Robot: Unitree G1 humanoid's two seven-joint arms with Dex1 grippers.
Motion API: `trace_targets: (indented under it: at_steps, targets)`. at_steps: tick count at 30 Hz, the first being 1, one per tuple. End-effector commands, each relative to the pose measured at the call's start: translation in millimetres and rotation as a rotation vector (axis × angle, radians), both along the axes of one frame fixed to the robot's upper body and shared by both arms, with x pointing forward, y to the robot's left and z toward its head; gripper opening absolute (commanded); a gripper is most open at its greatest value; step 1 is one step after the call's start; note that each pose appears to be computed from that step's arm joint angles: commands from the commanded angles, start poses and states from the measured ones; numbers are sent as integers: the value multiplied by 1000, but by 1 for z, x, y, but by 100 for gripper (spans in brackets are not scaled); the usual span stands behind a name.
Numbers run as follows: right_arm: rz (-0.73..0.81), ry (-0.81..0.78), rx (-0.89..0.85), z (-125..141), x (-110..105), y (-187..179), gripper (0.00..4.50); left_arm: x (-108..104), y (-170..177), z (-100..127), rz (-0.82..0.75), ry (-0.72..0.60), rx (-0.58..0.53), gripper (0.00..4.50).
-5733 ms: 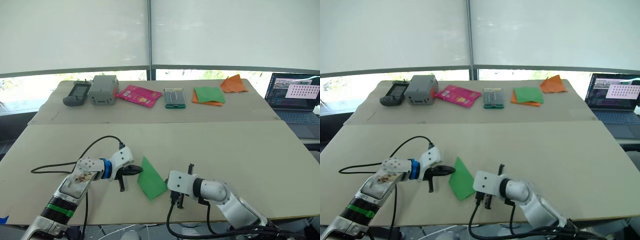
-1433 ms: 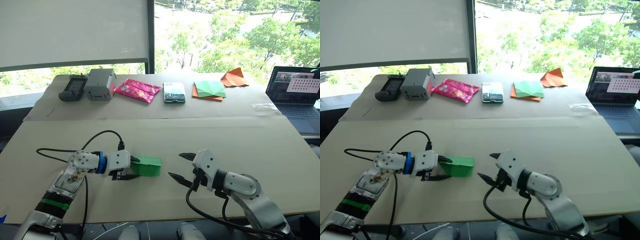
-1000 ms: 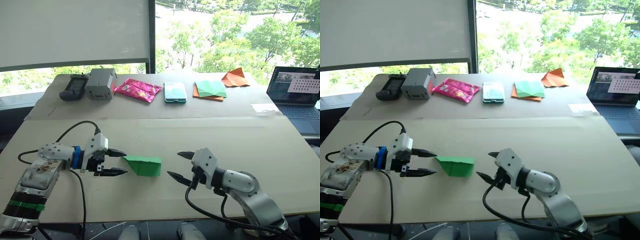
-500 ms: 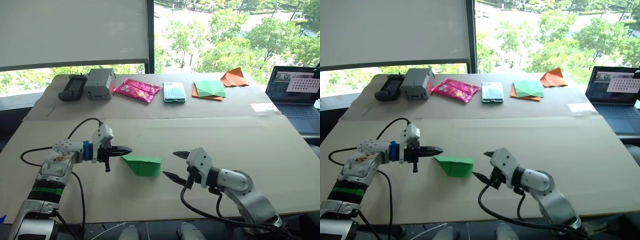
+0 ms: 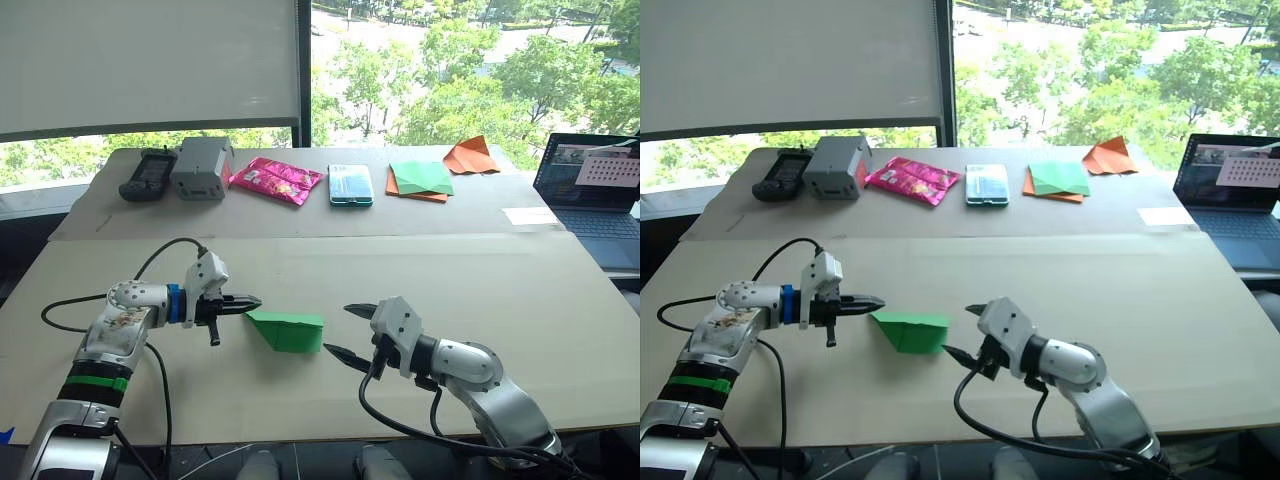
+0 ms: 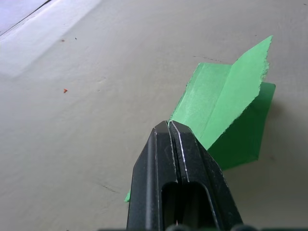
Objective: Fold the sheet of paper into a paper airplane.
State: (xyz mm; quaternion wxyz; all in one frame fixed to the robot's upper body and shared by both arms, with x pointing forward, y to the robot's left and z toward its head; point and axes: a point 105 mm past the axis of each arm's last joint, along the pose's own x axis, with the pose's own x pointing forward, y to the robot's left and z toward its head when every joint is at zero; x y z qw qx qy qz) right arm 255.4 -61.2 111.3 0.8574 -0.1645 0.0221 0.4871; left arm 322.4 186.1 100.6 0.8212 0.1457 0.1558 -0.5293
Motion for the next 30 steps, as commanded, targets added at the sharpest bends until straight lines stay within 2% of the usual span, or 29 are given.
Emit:
trace_targets:
  at_steps: [1, 7, 14, 17, 26, 30]
  targets:
    - [26, -38, 21, 10, -5, 5, 405, 1, -1, -1, -24, -34, 46, 4]
    - [30, -41, 22, 12, -4, 7, 405, 6, 4, -17, -22, -68, 159, 4]
    - [83, -30, 17, 11, -8, 14, 405, 5, 1, -34, -58, -76, 222, 4]
    - [97, -22, 7, 7, -7, 16, 322, 4, 2, -39, -74, -86, 256, 0]
    - [224, 22, -9, -6, -14, 35, 16, 4, 1, -40, -70, -96, 246, 0]
    - [273, 72, -7, -14, -13, 43, 7, 3, 0, -41, -75, -97, 246, 0]
